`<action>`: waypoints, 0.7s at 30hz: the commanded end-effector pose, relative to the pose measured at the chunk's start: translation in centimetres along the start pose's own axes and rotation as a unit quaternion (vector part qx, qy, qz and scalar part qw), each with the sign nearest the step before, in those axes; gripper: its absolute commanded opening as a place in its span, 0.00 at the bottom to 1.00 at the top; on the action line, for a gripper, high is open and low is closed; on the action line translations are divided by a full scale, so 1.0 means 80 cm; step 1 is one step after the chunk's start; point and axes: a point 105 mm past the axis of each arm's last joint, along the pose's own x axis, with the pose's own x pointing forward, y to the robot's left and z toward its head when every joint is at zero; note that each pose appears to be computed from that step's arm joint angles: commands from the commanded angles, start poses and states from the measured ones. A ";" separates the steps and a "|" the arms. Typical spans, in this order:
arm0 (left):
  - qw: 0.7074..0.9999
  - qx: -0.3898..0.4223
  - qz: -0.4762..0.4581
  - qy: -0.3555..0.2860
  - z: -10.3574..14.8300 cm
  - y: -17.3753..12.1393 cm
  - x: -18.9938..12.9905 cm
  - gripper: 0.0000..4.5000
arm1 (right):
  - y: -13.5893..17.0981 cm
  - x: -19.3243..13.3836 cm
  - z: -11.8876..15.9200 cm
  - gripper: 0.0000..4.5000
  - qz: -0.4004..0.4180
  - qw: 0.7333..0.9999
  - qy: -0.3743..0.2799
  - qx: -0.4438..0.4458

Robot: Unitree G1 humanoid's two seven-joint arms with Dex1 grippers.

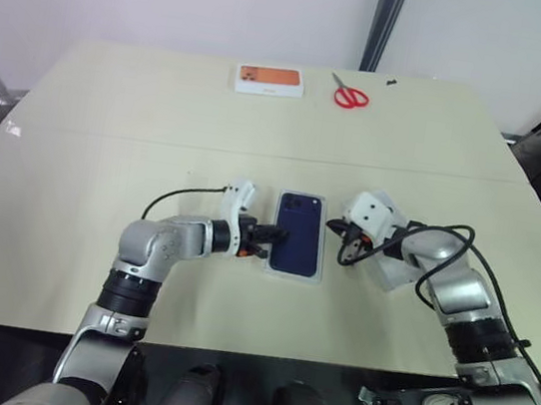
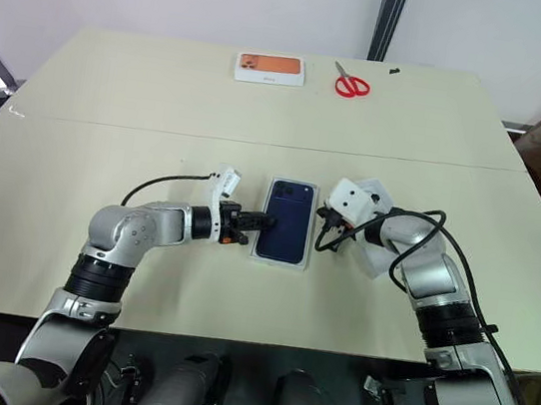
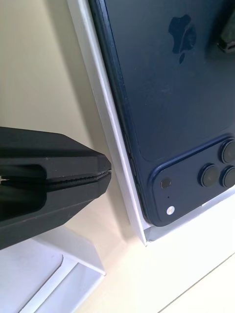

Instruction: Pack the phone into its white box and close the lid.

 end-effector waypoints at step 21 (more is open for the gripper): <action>0.975 0.210 -0.003 -0.069 0.067 0.023 -0.078 0.66 | -0.037 -0.076 0.018 0.65 -0.097 0.991 -0.045 0.082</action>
